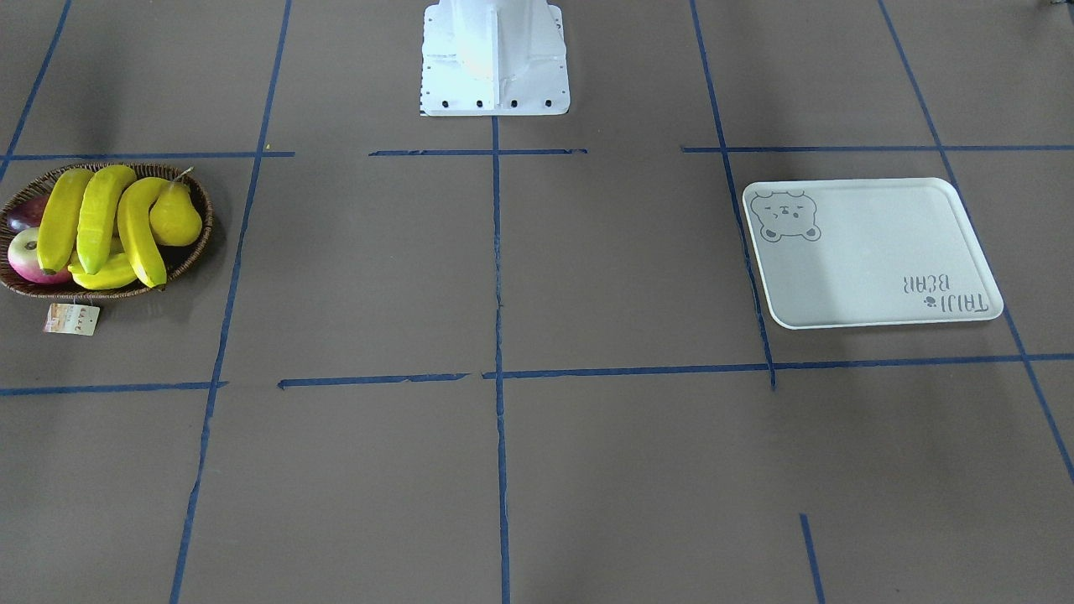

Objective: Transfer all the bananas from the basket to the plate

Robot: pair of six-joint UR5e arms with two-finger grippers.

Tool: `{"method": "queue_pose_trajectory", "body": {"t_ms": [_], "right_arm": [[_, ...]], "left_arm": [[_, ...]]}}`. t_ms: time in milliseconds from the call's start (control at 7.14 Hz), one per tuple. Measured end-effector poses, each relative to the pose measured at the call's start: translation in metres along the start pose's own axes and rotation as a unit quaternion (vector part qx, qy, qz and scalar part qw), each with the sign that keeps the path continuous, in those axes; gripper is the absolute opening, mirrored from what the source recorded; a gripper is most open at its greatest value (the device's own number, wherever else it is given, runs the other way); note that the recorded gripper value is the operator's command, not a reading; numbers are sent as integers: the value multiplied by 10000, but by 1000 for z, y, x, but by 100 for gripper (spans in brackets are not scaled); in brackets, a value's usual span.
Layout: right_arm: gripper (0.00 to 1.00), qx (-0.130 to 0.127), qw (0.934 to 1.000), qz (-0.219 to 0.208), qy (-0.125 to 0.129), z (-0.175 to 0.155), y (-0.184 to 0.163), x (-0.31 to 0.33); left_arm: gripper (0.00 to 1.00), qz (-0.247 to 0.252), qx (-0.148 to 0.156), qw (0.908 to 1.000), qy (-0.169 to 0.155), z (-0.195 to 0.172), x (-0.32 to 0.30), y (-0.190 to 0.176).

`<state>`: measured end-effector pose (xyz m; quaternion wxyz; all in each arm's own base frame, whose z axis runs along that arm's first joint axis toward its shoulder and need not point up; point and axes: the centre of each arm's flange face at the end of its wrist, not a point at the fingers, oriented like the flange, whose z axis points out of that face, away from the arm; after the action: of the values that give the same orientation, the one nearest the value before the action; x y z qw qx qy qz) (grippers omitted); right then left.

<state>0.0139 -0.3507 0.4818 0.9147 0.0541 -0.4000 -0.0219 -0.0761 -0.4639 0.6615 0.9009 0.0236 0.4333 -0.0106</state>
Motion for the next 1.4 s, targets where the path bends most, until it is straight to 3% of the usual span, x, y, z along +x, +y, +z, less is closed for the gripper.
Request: {"method": "queue_pose_trajectory", "body": {"t_ms": [280, 560, 700, 1121, 1401], "right_arm": [[0, 161, 9998, 25, -77, -44, -68, -53], [1, 16, 9985, 199, -508, -38, -131, -155], [1, -110, 9968, 328, -714, -30, -144, -217], [1, -146, 9917, 628, -1112, 8, -125, -354], [1, -145, 9845, 501, -1677, 41, -103, -412]], "left_arm": [[100, 2, 47, 9998, 194, -4, 10, -4], [100, -137, 184, 9990, 391, -17, 62, -22], [100, -233, 271, 9981, 496, -14, 114, -36], [100, -634, 530, 9891, 1219, 33, 303, -63], [100, -1018, 449, 9740, 1974, 31, 426, -69]]}}
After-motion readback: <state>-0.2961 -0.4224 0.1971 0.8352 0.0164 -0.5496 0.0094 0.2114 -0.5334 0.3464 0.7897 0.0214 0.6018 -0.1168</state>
